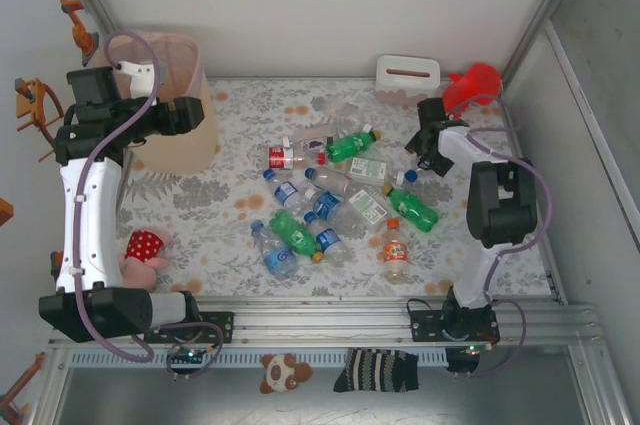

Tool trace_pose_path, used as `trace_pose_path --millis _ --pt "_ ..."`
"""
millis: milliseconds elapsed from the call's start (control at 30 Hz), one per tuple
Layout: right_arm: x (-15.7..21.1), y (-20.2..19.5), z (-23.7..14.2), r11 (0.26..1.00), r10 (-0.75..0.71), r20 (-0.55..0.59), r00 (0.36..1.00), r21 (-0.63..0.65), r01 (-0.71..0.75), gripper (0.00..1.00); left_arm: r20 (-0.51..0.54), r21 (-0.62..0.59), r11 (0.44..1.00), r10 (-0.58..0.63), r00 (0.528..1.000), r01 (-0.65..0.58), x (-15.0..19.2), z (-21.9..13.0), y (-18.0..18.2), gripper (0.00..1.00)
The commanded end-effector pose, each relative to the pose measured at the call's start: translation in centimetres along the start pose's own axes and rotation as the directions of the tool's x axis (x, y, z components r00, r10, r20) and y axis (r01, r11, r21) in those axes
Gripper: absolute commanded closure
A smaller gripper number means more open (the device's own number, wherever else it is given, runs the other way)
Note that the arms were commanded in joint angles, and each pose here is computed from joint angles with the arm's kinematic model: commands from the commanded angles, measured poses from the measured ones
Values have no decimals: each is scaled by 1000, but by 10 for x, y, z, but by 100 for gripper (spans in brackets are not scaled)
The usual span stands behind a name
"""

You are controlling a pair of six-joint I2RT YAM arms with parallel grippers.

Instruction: Put the plastic bottles in the bin

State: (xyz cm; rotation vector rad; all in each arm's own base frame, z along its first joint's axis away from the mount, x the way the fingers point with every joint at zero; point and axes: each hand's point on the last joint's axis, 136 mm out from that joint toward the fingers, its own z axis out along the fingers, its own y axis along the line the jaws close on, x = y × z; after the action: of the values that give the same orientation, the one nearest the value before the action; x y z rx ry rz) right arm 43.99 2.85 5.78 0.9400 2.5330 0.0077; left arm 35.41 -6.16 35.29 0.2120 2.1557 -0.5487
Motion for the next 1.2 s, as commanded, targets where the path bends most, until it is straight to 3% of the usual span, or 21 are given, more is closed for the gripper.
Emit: trace_pose_path --millis 0,367,700,900,1167 --pt "-7 10 4 999 41 21 999 -1 -41 21 53 44 999 17 998 -19 -10 -7 -12 20" --pt "5 5 27 997 75 -8 997 36 -74 28 35 49 999 -1 999 -1 -5 -3 -10 20" --pt "1 -1 16 995 87 24 996 39 -87 36 49 68 998 -8 999 5 -8 -2 -12 21" --pt "-18 -4 -13 998 40 101 994 39 -44 37 70 115 993 -22 997 14 -13 -2 -20 23" --pt "-44 6 -77 980 -177 237 955 -48 194 38 84 155 987 -48 995 35 -15 -4 -28 23"
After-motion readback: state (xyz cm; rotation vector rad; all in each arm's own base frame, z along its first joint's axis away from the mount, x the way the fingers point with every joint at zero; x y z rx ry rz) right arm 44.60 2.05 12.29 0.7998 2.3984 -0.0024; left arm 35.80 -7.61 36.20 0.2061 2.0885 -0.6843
